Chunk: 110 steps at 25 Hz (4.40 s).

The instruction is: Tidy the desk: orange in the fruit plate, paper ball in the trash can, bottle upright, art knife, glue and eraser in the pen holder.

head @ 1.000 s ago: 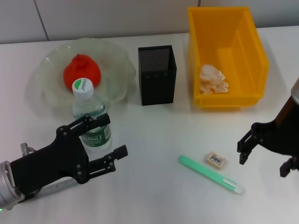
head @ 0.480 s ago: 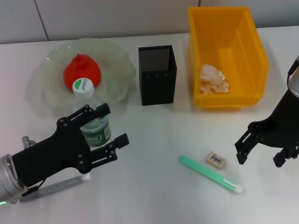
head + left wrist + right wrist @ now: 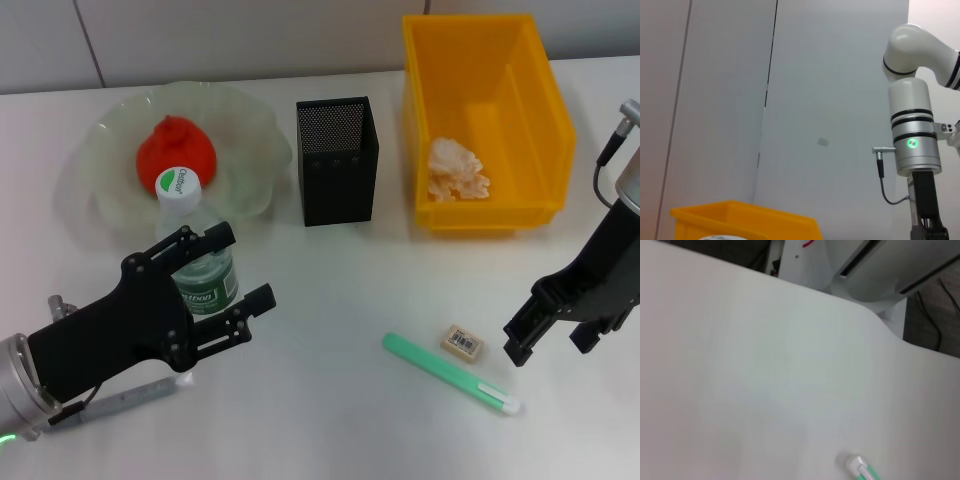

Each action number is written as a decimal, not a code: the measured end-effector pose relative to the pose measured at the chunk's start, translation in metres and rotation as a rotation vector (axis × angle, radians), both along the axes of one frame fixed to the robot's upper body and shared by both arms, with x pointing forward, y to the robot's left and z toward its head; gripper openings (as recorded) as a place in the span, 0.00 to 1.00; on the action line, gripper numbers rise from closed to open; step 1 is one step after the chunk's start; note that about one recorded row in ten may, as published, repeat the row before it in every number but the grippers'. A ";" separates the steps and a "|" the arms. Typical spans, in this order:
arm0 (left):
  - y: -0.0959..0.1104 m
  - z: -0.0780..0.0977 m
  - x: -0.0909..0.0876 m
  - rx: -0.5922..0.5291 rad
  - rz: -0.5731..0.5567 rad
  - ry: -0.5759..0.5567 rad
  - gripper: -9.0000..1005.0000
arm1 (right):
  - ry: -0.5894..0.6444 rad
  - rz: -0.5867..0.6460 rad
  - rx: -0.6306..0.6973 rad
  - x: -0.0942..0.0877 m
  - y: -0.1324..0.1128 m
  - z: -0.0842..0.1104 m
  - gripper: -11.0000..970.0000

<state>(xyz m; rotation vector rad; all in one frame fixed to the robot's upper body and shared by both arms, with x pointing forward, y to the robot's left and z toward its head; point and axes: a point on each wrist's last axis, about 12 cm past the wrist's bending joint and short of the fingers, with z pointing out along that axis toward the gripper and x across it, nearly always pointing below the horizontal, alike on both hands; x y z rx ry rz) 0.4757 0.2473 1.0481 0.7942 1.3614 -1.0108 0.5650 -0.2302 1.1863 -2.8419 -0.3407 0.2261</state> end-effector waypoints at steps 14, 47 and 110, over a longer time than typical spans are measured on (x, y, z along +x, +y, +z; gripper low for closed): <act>-0.010 -0.003 -0.004 0.042 -0.085 -0.001 0.81 | -0.018 0.086 0.074 0.005 0.004 -0.004 0.86; -0.023 0.000 0.007 0.058 -0.145 0.017 0.81 | 0.002 0.421 0.068 0.039 0.032 -0.010 0.86; -0.033 -0.001 0.002 0.096 -0.245 0.008 0.81 | 0.076 0.528 -0.222 0.028 0.099 -0.046 0.86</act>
